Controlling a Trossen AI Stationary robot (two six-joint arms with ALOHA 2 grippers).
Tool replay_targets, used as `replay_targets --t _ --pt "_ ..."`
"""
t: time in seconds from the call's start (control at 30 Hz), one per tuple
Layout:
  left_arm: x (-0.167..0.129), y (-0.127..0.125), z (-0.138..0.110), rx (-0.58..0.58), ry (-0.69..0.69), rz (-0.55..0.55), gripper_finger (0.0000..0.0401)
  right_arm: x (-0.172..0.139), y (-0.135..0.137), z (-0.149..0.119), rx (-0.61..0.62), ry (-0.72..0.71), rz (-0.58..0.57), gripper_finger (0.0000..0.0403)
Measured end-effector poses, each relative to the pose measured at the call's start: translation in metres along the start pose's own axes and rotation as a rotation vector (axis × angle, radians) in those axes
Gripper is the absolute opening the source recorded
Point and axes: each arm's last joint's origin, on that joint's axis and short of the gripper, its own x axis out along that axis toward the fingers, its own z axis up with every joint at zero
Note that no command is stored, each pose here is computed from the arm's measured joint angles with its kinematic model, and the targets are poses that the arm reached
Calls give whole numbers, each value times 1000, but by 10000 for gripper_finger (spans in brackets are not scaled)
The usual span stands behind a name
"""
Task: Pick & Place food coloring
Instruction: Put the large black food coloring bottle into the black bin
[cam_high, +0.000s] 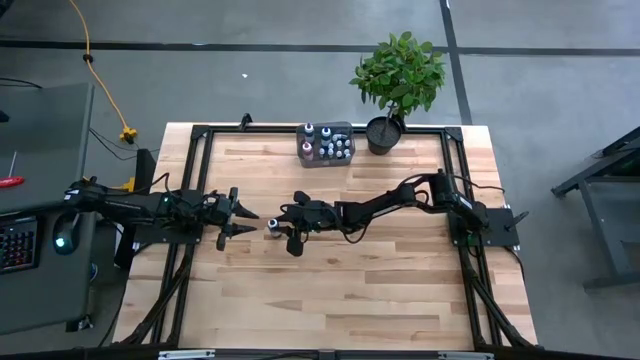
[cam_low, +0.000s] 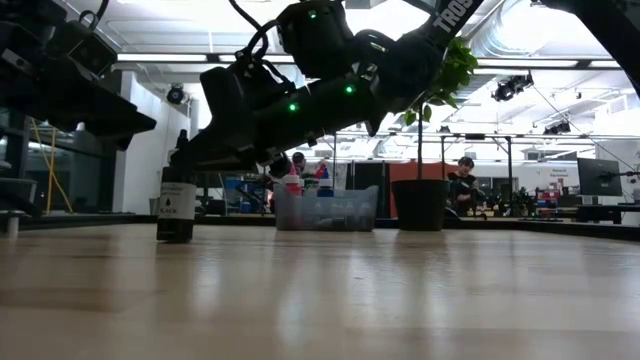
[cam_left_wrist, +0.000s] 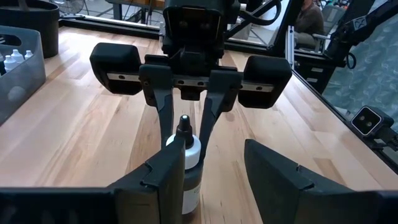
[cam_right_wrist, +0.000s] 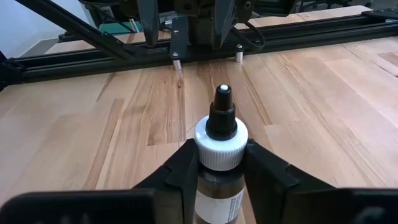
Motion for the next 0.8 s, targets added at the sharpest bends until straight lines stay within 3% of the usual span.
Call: replay_targets --t 0.8 --pt "0 0 0 0 0 0 163 -1 5 -1 -13 -10 -76 94"
